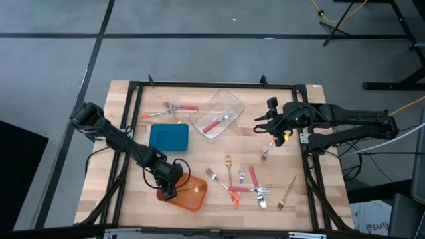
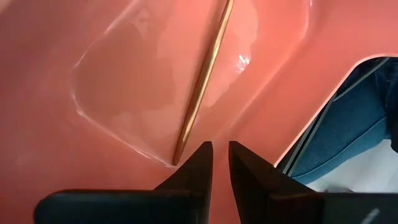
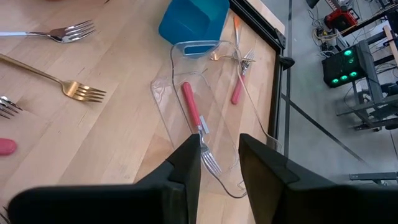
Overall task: Sort silverware by color (type)
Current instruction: Put the pink fork into the transparent bin
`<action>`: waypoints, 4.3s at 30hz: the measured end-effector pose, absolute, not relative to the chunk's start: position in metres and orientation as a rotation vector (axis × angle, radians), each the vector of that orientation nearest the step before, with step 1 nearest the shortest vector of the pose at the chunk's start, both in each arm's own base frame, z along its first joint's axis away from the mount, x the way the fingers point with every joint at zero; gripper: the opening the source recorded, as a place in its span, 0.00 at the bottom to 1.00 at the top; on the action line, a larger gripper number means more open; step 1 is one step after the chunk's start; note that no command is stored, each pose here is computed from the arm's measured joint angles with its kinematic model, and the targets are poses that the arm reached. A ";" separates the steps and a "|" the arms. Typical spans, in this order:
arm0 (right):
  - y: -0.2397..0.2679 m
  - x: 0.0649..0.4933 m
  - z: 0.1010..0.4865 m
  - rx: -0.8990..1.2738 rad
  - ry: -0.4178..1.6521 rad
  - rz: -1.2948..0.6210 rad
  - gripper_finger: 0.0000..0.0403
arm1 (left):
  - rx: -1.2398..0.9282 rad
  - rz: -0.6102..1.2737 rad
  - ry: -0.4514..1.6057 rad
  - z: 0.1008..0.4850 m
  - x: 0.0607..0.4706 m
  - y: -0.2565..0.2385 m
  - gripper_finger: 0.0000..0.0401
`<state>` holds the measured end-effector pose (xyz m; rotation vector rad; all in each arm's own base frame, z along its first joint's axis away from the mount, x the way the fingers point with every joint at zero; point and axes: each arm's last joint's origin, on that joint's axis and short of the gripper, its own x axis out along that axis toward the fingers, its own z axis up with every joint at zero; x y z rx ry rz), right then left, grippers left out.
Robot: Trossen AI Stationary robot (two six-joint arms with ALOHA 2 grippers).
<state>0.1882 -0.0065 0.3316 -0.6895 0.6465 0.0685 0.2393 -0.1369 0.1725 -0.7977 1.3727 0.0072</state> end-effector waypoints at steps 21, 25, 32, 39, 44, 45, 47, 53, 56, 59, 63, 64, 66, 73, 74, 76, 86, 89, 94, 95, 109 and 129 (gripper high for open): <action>-0.006 0.186 0.329 -0.599 0.679 0.049 0.26 | -0.867 -0.123 1.371 0.186 0.239 -0.137 0.12; -0.006 0.186 0.329 -0.566 0.679 0.037 0.26 | -0.886 -0.138 1.279 0.199 0.240 -0.132 0.12; -0.006 0.186 0.329 -0.563 0.681 0.036 0.26 | -0.913 -0.101 1.094 0.225 0.240 -0.112 0.12; -0.006 0.185 0.328 -0.563 0.692 0.040 0.26 | -0.863 -0.040 0.896 0.247 0.237 -0.088 0.12; -0.006 0.185 0.327 -0.534 0.700 0.032 0.26 | -0.772 0.036 0.712 0.257 0.245 -0.073 0.12; -0.006 0.185 0.327 -0.524 0.701 0.028 0.26 | -0.744 0.037 0.670 0.259 0.248 -0.071 0.12; -0.006 0.185 0.327 -0.513 0.701 0.025 0.26 | -0.688 0.043 0.602 0.263 0.252 -0.066 0.12; -0.004 0.185 0.327 -0.467 0.681 0.097 0.26 | -0.540 0.073 0.438 0.274 0.261 -0.051 0.12; -0.002 0.185 0.327 -0.436 0.664 0.161 0.26 | -0.487 0.072 0.399 0.277 0.263 -0.045 0.12; -0.001 0.186 0.327 -0.365 0.654 0.172 0.26 | -0.453 0.084 0.389 0.277 0.264 -0.040 0.12; -0.001 0.185 0.327 -0.233 0.662 0.132 0.26 | -0.448 0.100 0.381 0.278 0.265 -0.034 0.12; -0.001 0.185 0.327 -0.197 0.664 0.119 0.26 | -0.448 0.105 0.380 0.278 0.265 -0.033 0.12; -0.001 0.185 0.327 -0.117 0.667 0.092 0.26 | -0.446 0.114 0.378 0.278 0.266 -0.031 0.12; -0.001 0.187 0.326 0.229 0.682 -0.029 0.26 | -0.390 0.133 0.374 0.278 0.266 -0.026 0.12; 0.000 0.188 0.325 0.277 0.688 -0.044 0.26 | -0.379 0.143 0.372 0.278 0.266 -0.025 0.12; 0.004 0.192 0.322 0.352 0.706 -0.083 0.26 | -0.350 0.167 0.368 0.278 0.266 -0.024 0.12; 0.046 0.216 0.295 0.609 0.824 -0.243 0.26 | -0.189 0.269 0.357 0.278 0.265 -0.021 0.12; 0.062 0.220 0.283 0.687 0.891 -0.296 0.26 | -0.154 0.297 0.355 0.278 0.265 -0.020 0.12; 0.090 0.226 0.258 0.792 1.013 -0.399 0.26 | -0.118 0.307 0.358 0.278 0.265 -0.019 0.12; 0.095 0.228 0.254 0.809 1.029 -0.416 0.26 | -0.112 0.306 0.358 0.278 0.265 -0.019 0.12; 0.143 0.232 0.202 0.946 1.272 -0.601 0.26 | -0.096 0.304 0.361 0.278 0.265 -0.019 0.12; 0.163 0.252 0.156 0.991 1.368 -0.622 0.26 | -0.096 0.304 0.361 0.278 0.265 -0.019 0.12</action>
